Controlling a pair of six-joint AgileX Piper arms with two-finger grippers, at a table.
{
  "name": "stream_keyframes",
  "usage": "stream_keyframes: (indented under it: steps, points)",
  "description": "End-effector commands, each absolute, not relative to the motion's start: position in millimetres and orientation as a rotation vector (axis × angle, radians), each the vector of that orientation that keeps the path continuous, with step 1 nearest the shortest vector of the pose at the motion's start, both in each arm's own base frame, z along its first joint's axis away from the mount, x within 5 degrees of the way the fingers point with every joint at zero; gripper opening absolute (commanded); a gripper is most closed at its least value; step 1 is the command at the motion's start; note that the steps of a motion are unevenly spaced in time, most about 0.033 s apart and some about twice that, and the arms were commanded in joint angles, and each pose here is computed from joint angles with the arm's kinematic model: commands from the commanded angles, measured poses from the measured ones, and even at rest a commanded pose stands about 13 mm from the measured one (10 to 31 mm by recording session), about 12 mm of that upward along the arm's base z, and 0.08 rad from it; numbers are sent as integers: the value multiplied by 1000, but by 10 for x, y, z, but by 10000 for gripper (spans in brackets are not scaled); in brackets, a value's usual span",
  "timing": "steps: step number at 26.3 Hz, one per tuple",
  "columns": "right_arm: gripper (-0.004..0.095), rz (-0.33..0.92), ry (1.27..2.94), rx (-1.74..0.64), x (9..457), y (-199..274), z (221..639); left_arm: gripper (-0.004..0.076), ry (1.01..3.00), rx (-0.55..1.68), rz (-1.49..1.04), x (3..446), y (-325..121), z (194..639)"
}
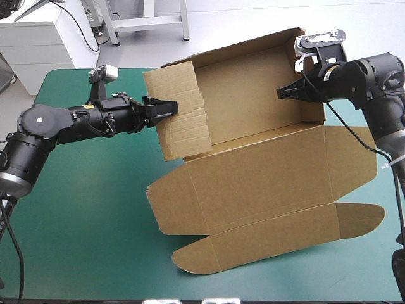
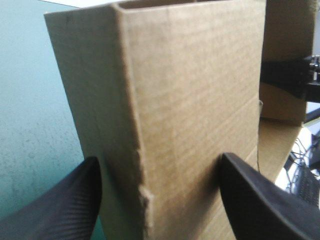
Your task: Fold the box
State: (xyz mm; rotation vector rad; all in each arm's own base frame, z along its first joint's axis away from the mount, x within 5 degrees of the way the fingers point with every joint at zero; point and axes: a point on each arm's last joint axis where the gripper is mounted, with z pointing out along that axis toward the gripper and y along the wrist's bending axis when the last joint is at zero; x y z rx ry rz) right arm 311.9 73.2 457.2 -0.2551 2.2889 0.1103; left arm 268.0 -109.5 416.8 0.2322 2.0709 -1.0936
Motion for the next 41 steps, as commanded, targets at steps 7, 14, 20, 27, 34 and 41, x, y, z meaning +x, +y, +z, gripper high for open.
stream_keyframes:
  steps: [7,14,20,27,34,41]
  points:
    - [-14,165,2141,-248,2974,813,4846,444,2009,145,-960,2520,-1382,4339]
    - [-14,40,2115,-266,2916,986,4861,438,2026,47,-910,2534,-1396,4320]
    - [-14,-13,2088,-280,2834,1172,4880,438,2015,26,-908,2550,-1394,4323]
    - [-14,22,2091,-250,2824,1201,4881,438,2030,29,-780,2515,-1545,4265]
    - [-15,28,2093,-247,2823,1204,4880,437,2054,7,-724,2580,-1653,4158]
    - [-15,32,2088,-249,2824,1207,4883,152,2107,-52,-754,2685,-1732,4018]
